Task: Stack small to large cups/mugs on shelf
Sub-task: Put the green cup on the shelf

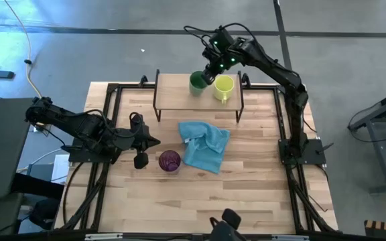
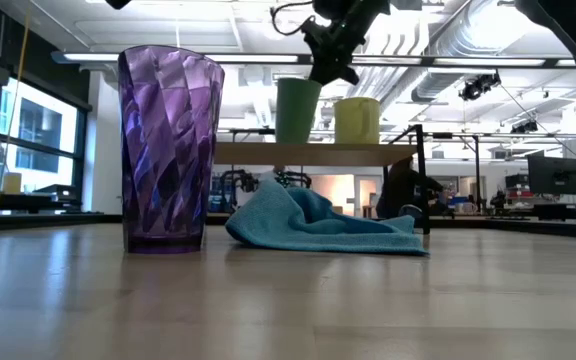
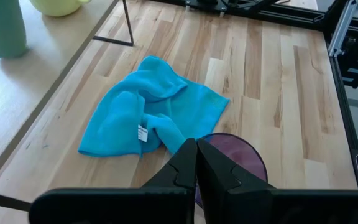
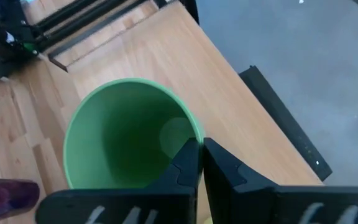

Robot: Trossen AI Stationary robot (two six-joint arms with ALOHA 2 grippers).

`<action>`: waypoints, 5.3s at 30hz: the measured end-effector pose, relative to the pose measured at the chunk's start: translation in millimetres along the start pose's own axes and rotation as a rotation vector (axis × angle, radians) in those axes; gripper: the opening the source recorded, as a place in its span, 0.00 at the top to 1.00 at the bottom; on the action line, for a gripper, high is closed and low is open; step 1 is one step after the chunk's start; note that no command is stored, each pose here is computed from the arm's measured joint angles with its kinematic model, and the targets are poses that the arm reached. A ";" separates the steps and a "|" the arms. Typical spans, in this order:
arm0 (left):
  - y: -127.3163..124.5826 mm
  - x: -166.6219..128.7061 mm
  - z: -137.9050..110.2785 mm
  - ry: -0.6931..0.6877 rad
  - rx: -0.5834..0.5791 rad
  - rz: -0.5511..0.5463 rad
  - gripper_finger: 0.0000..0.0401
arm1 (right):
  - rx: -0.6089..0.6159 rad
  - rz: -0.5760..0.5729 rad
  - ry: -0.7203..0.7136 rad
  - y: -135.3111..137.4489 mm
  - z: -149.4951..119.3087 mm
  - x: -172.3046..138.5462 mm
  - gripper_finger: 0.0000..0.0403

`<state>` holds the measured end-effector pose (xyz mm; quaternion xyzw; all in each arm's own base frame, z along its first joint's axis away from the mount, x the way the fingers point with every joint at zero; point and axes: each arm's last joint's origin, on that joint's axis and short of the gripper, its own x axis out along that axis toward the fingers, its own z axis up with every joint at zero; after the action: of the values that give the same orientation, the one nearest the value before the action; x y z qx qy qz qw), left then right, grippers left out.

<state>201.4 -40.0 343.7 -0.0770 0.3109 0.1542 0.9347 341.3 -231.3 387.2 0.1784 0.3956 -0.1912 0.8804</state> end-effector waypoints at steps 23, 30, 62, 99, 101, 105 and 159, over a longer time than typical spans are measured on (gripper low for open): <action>0.0 -0.1 0.0 0.000 -0.003 0.000 1.00 | 0.010 -0.022 0.046 -2.3 -3.8 5.1 1.00; 0.0 -0.1 0.0 0.000 -0.003 0.000 1.00 | 0.014 -0.028 0.046 -2.7 -3.8 5.2 1.00; 0.2 -0.1 -0.5 0.004 0.004 0.002 1.00 | 0.043 -0.028 0.064 -4.3 -1.8 -19.5 1.00; -0.6 -0.2 2.0 -0.021 0.010 -0.001 1.00 | 0.177 0.076 0.081 -5.4 -3.0 -13.0 1.00; -0.7 -0.2 2.0 -0.022 0.013 -0.002 1.00 | 0.177 0.073 0.081 -5.4 -3.0 -13.0 1.00; -0.6 -0.2 2.1 -0.022 0.013 -0.001 1.00 | 0.175 0.049 0.079 -6.2 -3.0 -12.9 1.00; -0.5 -0.2 1.8 -0.019 0.016 0.000 1.00 | 0.172 0.095 0.080 -12.4 -0.5 0.8 0.99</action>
<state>202.4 -40.1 345.3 -0.0680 0.3032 0.1525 0.9382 335.5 -241.9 384.2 0.2796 0.4033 -0.1752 0.8535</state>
